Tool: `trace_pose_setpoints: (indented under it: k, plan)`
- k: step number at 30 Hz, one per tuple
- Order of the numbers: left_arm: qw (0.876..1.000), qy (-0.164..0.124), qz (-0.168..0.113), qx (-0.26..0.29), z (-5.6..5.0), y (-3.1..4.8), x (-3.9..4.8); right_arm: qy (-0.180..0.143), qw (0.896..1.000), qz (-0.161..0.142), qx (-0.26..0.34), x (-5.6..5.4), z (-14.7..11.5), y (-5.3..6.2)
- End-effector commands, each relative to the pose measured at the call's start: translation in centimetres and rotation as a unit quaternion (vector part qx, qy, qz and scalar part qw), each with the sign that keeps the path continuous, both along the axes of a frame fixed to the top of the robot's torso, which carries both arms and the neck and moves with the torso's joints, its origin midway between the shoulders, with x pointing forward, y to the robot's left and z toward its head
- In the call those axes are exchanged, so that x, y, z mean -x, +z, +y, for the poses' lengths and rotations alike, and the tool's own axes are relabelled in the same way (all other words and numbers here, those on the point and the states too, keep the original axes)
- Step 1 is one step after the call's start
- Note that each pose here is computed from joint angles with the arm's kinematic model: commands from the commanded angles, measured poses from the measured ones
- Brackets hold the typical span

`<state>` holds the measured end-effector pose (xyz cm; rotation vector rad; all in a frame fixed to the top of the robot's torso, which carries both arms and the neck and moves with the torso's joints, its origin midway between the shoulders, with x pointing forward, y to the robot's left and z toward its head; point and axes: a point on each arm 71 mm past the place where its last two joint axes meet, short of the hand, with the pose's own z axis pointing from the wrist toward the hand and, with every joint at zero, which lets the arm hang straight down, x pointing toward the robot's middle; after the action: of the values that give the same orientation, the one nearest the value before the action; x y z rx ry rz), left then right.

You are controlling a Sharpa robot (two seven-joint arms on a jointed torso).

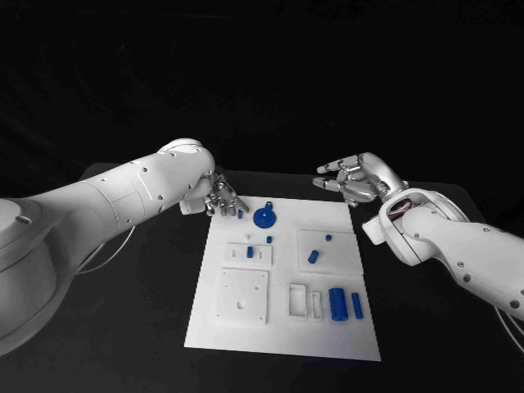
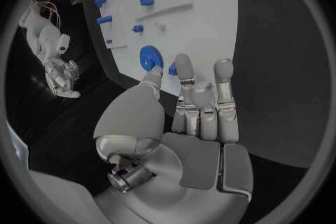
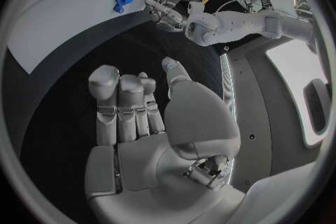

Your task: Assemble the parts on the task board

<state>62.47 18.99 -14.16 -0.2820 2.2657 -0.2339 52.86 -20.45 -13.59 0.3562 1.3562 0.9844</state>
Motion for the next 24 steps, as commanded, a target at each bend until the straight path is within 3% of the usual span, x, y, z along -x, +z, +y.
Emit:
trace_pose_setpoints:
  k: [1,24]
  plan:
    - [1.000,-0.012,0.008,0.001,-0.28,-0.10,0.09,0.002,1.000,-0.002,0.001,0.02,0.11,0.06]
    - [1.000,-0.009,0.005,0.016,-0.42,-0.56,-0.04,0.003,1.000,-0.002,0.000,0.02,0.28,0.05]
